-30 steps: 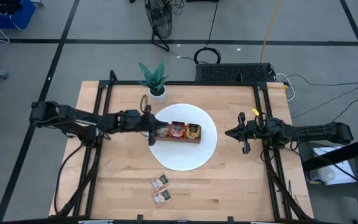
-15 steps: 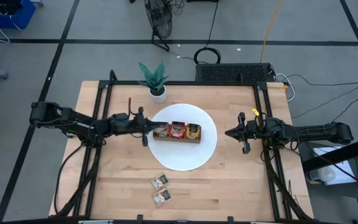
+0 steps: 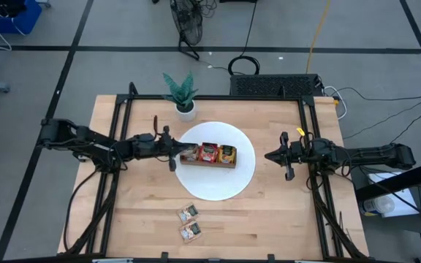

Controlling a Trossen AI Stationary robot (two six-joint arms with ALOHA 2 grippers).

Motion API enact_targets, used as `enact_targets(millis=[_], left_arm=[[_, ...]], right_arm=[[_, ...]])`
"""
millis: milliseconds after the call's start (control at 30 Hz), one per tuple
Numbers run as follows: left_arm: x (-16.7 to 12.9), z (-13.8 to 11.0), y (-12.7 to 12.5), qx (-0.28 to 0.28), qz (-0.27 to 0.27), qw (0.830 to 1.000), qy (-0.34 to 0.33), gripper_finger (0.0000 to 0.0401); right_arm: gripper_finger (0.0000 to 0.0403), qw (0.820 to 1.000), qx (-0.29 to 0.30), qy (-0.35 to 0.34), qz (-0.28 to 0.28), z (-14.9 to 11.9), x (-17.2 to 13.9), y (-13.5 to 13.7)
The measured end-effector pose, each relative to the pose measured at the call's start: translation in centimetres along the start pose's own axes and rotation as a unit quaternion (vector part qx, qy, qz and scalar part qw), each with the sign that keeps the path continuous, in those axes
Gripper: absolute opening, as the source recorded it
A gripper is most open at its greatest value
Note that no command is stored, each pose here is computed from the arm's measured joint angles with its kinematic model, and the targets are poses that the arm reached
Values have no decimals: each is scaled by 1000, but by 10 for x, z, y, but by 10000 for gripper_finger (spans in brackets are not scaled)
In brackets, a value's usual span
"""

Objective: Pick & Place Tea
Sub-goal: Put the brown tea bag into the left section of the wooden organizer

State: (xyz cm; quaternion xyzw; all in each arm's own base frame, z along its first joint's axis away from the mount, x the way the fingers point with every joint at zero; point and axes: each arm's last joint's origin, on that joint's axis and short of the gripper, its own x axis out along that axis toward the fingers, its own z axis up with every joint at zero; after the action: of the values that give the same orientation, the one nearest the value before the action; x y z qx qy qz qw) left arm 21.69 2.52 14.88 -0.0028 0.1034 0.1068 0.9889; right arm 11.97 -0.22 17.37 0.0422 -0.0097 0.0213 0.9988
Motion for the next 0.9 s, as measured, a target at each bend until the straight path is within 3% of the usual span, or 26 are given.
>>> enact_targets(millis=[267, 900], left_arm=[[9, -4, -2, 2, -5, 1000, -29, 0], [23, -29, -3, 16, 7, 1000, -11, 4]], right_arm=[[4, 1000, 0, 0, 0, 0, 0, 0], [4, 1000, 0, 0, 0, 0, 0, 0]])
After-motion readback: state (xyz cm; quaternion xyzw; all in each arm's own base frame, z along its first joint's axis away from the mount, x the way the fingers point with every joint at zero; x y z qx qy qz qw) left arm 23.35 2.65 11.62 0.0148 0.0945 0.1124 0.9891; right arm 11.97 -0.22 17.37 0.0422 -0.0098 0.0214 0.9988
